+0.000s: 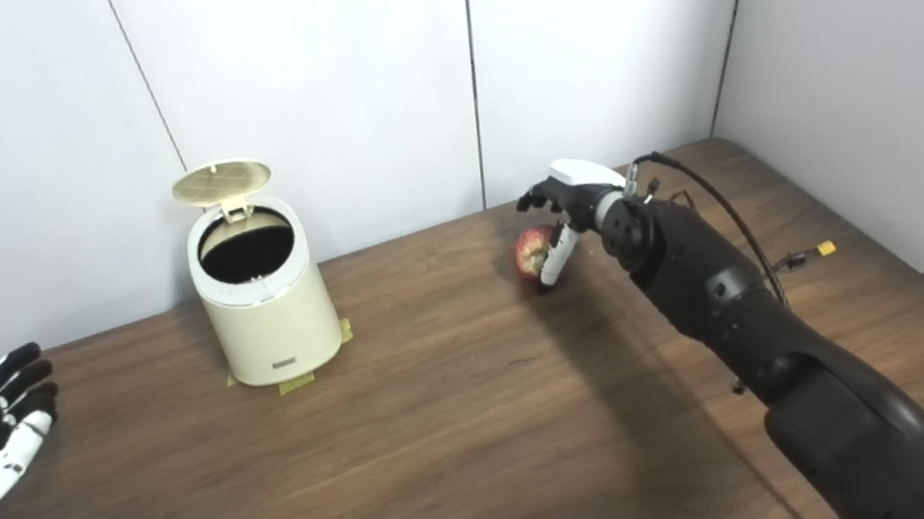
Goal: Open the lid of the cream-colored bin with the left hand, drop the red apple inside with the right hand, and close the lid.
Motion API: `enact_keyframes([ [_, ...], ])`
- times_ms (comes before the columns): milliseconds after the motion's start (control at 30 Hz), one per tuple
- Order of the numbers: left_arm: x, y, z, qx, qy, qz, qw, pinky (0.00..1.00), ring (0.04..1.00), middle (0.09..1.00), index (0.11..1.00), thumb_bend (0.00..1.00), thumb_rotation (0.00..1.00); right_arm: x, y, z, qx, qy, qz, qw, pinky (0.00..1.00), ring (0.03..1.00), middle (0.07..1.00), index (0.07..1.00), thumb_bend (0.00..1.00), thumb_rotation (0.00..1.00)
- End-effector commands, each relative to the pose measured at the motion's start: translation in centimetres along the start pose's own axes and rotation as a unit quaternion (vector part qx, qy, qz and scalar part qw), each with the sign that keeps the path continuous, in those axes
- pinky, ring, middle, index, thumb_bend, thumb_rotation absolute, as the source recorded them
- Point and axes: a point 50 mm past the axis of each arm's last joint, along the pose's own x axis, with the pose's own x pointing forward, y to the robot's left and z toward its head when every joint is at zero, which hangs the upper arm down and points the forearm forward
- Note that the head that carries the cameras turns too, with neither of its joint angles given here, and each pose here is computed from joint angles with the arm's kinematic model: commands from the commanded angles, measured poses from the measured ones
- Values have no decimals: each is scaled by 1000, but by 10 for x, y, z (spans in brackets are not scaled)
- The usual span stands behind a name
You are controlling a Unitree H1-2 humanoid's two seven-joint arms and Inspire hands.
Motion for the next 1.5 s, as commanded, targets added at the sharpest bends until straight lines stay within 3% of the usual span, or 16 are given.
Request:
enact_keyframes([
  [0, 6, 6, 24, 24, -38, 9, 999, 846, 883, 899, 915, 231, 218, 0, -37, 11, -3, -12, -44, 999, 749, 858, 877, 818, 975, 136],
  [167, 6, 5, 26, 21, -41, 7, 999, 875, 905, 922, 932, 217, 167, 0, -36, 9, -1, -12, -41, 999, 767, 861, 883, 821, 965, 151],
  [433, 8, 4, 28, 17, -34, 7, 999, 900, 923, 931, 943, 231, 193, -4, -35, 8, 2, -23, -44, 999, 756, 829, 859, 811, 952, 133],
  [533, 7, 4, 28, 22, -29, 8, 999, 881, 908, 920, 937, 245, 232, -7, -34, 9, 6, -30, -48, 998, 723, 793, 836, 800, 951, 126],
  [600, 8, 4, 27, 18, -28, 8, 999, 886, 914, 923, 937, 248, 239, -7, -33, 7, 16, -39, -52, 998, 656, 716, 769, 781, 928, 103],
  [667, 8, 4, 28, 16, -27, 7, 999, 887, 914, 921, 933, 248, 231, -9, -34, 8, 29, -44, -59, 997, 595, 624, 665, 701, 883, 66],
  [700, 8, 4, 28, 17, -26, 5, 999, 885, 914, 922, 934, 244, 230, -10, -35, 10, 32, -46, -63, 996, 564, 580, 571, 607, 711, 34],
  [733, 9, 4, 28, 16, -26, 6, 1000, 891, 921, 930, 939, 237, 230, -11, -35, 10, 31, -48, -68, 996, 530, 535, 526, 533, 604, 13],
  [833, 10, 4, 28, 11, -23, 6, 1000, 898, 918, 926, 934, 240, 220, -11, -34, 11, 27, -57, -79, 995, 470, 450, 497, 488, 529, 1],
  [1033, 10, 4, 29, 16, -20, 4, 1000, 890, 926, 927, 924, 252, 259, -11, -33, 12, 33, -68, -87, 993, 412, 405, 477, 507, 519, 0],
  [1267, 12, 4, 30, 11, -22, 2, 1000, 895, 935, 928, 925, 239, 224, -14, -34, 14, 35, -70, -92, 993, 455, 436, 490, 487, 521, 0],
  [1467, 9, 3, 29, 21, -15, 9, 1000, 874, 907, 912, 912, 278, 300, -28, -46, 27, 41, -112, -138, 983, 441, 435, 483, 499, 521, 0],
])
